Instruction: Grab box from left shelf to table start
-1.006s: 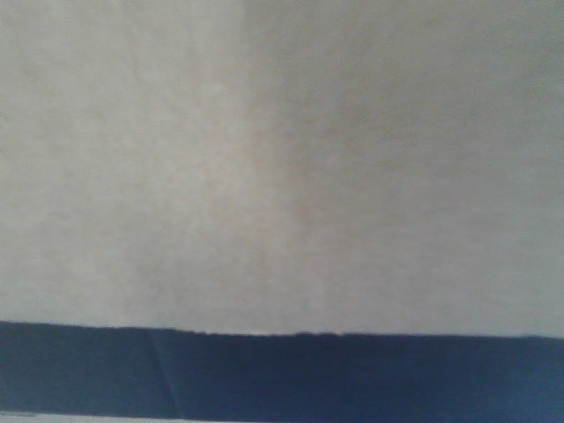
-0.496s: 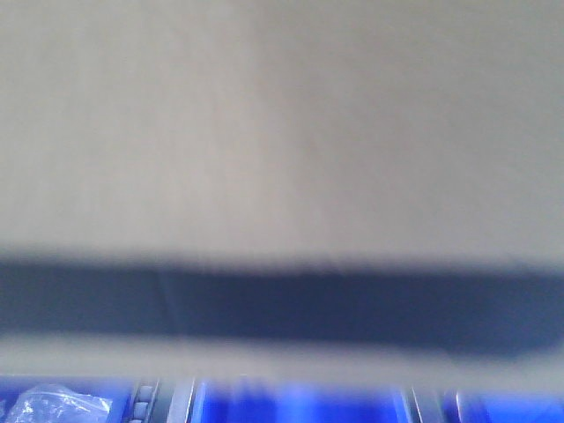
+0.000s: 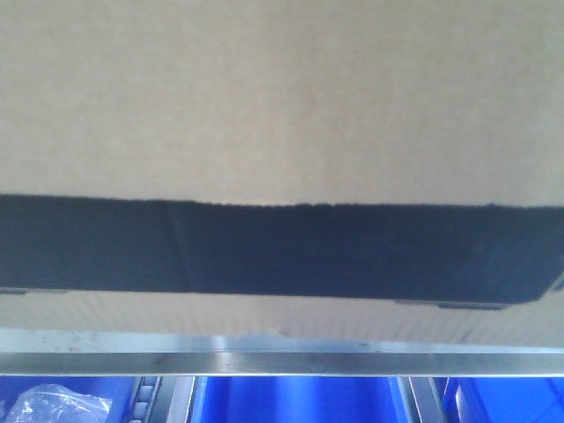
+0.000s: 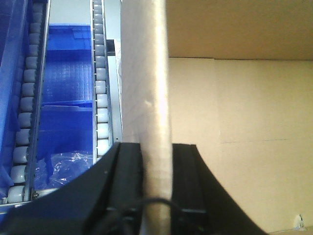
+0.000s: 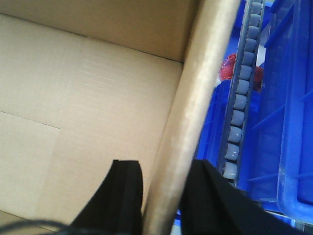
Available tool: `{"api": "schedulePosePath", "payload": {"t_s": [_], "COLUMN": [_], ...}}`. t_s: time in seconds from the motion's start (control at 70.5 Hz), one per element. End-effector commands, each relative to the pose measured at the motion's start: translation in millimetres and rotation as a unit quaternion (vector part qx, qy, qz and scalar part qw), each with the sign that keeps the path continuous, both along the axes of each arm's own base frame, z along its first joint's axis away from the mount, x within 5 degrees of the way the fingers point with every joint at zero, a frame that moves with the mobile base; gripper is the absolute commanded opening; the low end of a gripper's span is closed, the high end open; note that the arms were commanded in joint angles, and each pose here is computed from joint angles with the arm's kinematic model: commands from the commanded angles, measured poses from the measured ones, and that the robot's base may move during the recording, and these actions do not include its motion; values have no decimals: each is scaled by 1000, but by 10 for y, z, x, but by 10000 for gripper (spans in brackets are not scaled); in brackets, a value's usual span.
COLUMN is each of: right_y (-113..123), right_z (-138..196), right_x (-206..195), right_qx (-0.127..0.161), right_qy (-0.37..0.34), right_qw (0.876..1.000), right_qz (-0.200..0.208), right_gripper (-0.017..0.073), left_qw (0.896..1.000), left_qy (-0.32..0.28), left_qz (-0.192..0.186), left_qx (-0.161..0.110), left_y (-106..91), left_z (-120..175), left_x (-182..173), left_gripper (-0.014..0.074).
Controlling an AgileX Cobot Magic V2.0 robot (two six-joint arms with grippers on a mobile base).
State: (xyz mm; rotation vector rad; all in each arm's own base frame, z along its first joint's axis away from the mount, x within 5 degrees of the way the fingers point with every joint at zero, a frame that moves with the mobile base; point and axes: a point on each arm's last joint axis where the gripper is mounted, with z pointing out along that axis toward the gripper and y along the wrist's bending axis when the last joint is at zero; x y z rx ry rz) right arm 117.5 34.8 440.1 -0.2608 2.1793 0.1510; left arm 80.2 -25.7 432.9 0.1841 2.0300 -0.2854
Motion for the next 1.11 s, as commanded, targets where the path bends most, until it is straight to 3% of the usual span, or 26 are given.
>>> {"api": "schedulePosePath", "payload": {"t_s": [0.0,1.092], "right_y": [83,83], "right_z": [230,230], "right_x": [15,15], "right_qx": [44,44], "right_qy": [-97,-97], "right_qw": [994,994], "right_qz": [39,39], "right_gripper": [70,70], "left_qw": [987,987], "left_qy": [-60,-60], "left_qz": [-66,-66], "left_qx": [-132,-133], "left_y": [-178,-179], "left_z": [277,278], "left_x": [-86,-86], "left_gripper": [-97,-97]}}
